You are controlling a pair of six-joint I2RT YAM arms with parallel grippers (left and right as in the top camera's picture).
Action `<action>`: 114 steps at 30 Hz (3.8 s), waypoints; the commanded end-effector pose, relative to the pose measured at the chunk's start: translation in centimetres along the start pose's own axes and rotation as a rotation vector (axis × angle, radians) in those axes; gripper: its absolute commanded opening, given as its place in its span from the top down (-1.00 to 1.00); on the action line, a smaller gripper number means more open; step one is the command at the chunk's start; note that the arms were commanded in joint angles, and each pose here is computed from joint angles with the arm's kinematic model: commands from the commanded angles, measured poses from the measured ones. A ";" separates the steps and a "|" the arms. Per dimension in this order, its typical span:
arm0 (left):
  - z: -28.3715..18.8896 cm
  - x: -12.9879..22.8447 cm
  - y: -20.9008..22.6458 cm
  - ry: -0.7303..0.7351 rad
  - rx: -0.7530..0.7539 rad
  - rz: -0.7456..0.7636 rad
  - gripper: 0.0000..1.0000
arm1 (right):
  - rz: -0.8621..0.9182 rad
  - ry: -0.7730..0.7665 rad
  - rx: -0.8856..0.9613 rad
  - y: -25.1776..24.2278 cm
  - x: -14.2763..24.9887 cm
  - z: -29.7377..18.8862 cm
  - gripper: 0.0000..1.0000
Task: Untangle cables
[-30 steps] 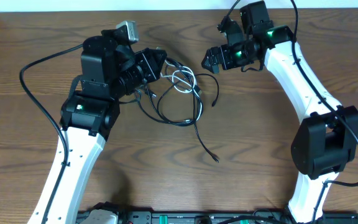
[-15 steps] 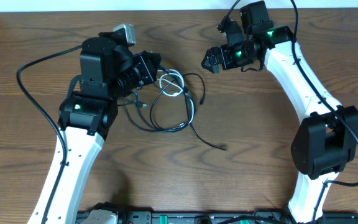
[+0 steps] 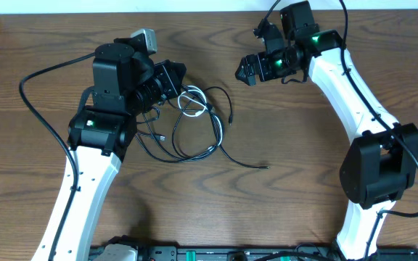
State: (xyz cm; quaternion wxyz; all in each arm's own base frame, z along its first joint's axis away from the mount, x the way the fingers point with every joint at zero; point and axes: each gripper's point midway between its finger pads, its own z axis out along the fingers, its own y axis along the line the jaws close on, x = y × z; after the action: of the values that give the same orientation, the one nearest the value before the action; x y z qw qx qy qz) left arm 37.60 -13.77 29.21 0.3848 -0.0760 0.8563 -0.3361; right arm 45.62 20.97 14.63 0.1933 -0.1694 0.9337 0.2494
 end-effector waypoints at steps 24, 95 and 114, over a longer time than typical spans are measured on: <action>0.0 -0.2 0.3 -0.004 -0.013 0.024 0.85 | -0.010 0.004 -0.002 0.3 0.1 0.1 -0.99; 2.3 1.2 2.8 0.066 -0.084 -0.018 0.85 | -0.010 0.004 -0.002 0.3 0.1 0.1 -0.99; 2.4 0.8 2.6 0.049 -0.074 -0.010 0.85 | 0.037 0.027 -0.054 1.9 0.6 0.4 -0.99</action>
State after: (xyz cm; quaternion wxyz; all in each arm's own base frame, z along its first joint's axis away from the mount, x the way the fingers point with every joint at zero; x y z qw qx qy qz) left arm 38.82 -13.58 25.82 0.3535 -0.0849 0.8782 -0.3107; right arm 45.00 21.96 14.64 0.1854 -0.1735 0.9324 0.2571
